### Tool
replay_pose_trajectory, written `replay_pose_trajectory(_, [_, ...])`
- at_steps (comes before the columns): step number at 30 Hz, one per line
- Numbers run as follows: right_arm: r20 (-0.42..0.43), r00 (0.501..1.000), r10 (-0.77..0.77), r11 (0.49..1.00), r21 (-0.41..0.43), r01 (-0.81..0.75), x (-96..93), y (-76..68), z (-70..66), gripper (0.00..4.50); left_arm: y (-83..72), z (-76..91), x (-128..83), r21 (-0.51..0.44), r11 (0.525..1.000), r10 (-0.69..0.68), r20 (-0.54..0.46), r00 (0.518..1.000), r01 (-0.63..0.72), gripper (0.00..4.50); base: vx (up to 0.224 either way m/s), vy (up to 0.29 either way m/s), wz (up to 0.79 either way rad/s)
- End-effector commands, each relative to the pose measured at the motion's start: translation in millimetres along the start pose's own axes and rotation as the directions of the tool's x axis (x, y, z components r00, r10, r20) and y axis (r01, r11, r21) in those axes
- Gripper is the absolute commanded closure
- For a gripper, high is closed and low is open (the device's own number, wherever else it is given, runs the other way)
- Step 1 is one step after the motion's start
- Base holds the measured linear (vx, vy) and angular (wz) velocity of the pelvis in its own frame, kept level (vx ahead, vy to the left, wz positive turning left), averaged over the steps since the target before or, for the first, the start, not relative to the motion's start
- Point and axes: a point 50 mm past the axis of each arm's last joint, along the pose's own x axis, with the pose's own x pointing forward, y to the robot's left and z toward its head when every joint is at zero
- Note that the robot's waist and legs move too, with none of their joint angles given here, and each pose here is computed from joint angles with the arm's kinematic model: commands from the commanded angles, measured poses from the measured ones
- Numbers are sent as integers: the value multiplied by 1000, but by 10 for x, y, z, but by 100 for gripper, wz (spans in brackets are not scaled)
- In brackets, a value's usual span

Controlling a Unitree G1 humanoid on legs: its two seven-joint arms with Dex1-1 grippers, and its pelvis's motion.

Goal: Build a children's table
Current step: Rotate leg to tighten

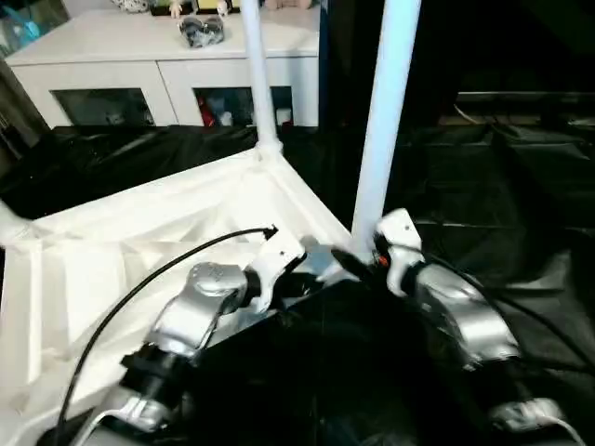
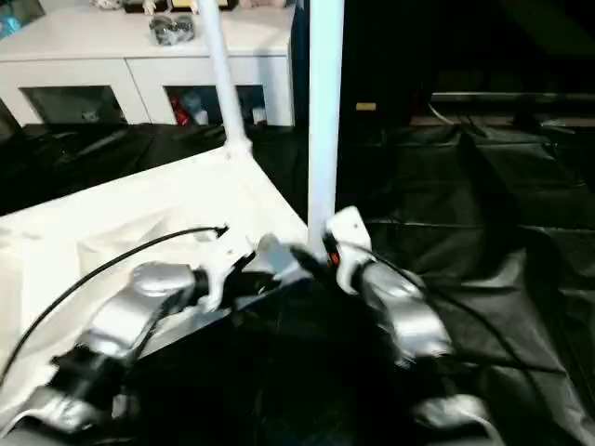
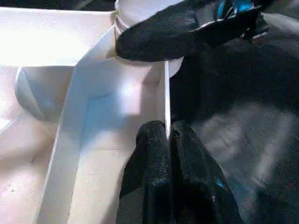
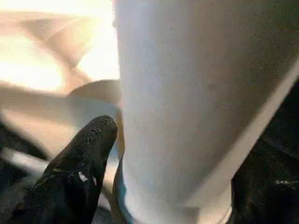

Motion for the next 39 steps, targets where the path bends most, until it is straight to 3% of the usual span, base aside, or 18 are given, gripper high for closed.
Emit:
replay_pose_trajectory(1, [-25,971,238,971,-15,-238,79,321,-58,98,-125,161,53,63,992,-118,85,989,113,450,0,0,0])
replay_pose_trajectory(7, [-12,913,409,913,-3,-409,-159,329,-24,98,-106,95,-138,86,980,-183,60,981,178,450,0,0,0])
replay_pose_trajectory(16, [-18,852,524,851,50,-522,-327,386,-39,171,-99,18,-284,83,969,-235,30,972,232,450,0,0,0])
replay_pose_trajectory(21, [-16,843,538,842,60,-536,-338,415,-31,189,-114,8,-286,83,965,-251,27,968,248,450,0,0,0])
replay_pose_trajectory(25, [-13,865,501,864,75,-499,-290,417,-47,189,-121,16,-238,79,968,-240,32,970,237,450,0,0,0])
replay_pose_trajectory(27, [-22,901,433,899,87,-429,-229,382,-78,189,-98,41,-189,77,978,-199,44,979,196,450,0,0,0])
replay_pose_trajectory(30, [-68,980,188,975,129,-178,-48,231,-160,189,-39,101,-78,57,993,-104,64,993,101,450,0,0,0])
replay_pose_trajectory(31, [-68,980,188,975,129,-178,-48,231,-160,190,-39,101,-78,57,993,-104,64,993,101,450,0,0,0])
replay_pose_trajectory(32, [-84,992,95,986,143,-83,13,175,-182,190,-19,129,-34,52,996,-71,70,995,67,450,0,0,0])
replay_pose_trajectory(33, [-119,992,-43,976,206,67,102,105,-226,190,19,204,53,33,999,-1,91,996,-2,450,0,0,0])
replay_pose_trajectory(39, [-195,958,-210,931,261,257,260,125,-292,190,-13,338,248,6,999,52,117,992,-53,450,0,0,0])
